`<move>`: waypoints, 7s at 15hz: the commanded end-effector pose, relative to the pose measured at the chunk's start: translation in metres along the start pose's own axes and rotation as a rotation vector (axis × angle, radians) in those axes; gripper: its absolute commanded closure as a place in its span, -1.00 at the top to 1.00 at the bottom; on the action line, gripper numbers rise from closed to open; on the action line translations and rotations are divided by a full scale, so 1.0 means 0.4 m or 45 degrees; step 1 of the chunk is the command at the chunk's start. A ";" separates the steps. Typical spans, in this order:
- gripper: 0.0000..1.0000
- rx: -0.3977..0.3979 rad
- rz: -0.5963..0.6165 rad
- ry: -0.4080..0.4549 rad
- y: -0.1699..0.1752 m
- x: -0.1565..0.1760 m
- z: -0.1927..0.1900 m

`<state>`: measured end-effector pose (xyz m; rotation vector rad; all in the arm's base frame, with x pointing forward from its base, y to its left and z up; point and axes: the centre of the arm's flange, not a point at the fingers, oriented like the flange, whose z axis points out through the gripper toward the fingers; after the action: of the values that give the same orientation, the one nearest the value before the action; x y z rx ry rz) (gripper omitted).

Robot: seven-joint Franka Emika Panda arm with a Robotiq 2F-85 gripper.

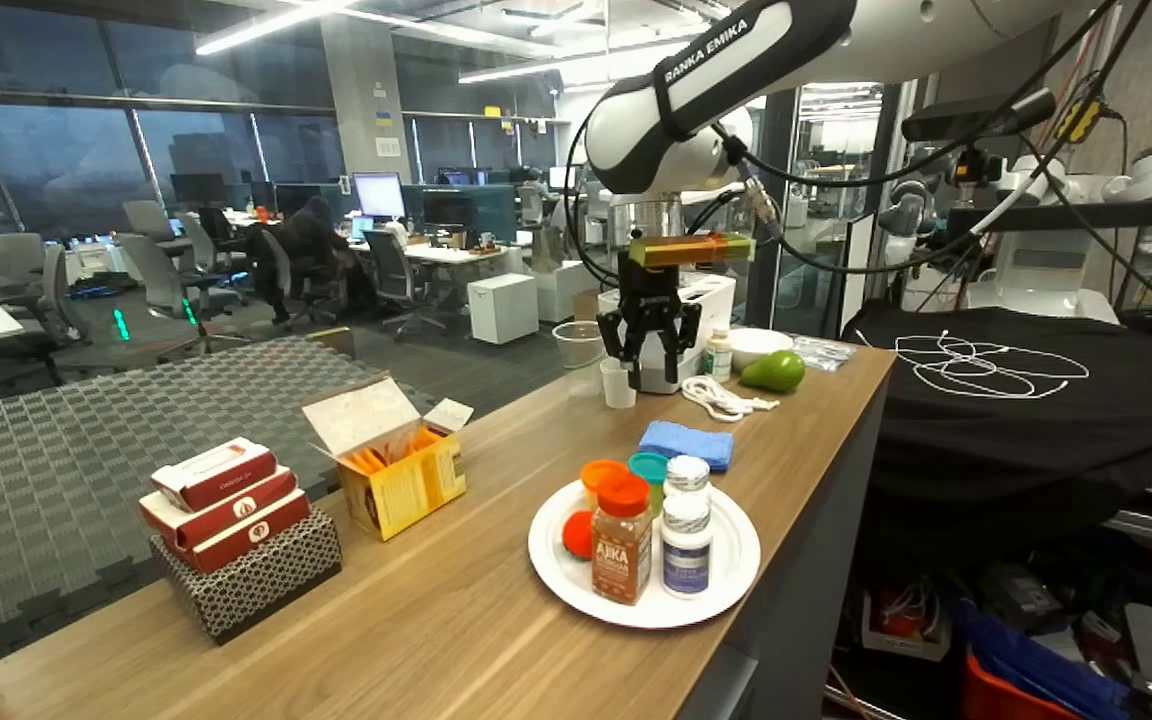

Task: Put all the bottles and the orange ball in the plate, and then use the blue object to clean the table

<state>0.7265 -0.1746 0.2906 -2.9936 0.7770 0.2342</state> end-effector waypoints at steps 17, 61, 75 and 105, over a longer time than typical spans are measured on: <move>1.00 -0.046 -0.012 0.015 0.026 -0.104 0.133; 1.00 0.148 0.637 -0.130 0.114 -0.191 0.143; 1.00 0.111 1.123 -0.047 0.134 -0.143 0.178; -0.99 0.125 1.071 0.021 -0.043 0.086 0.126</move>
<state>0.7205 -0.1712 0.2308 -2.3640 1.9718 0.1819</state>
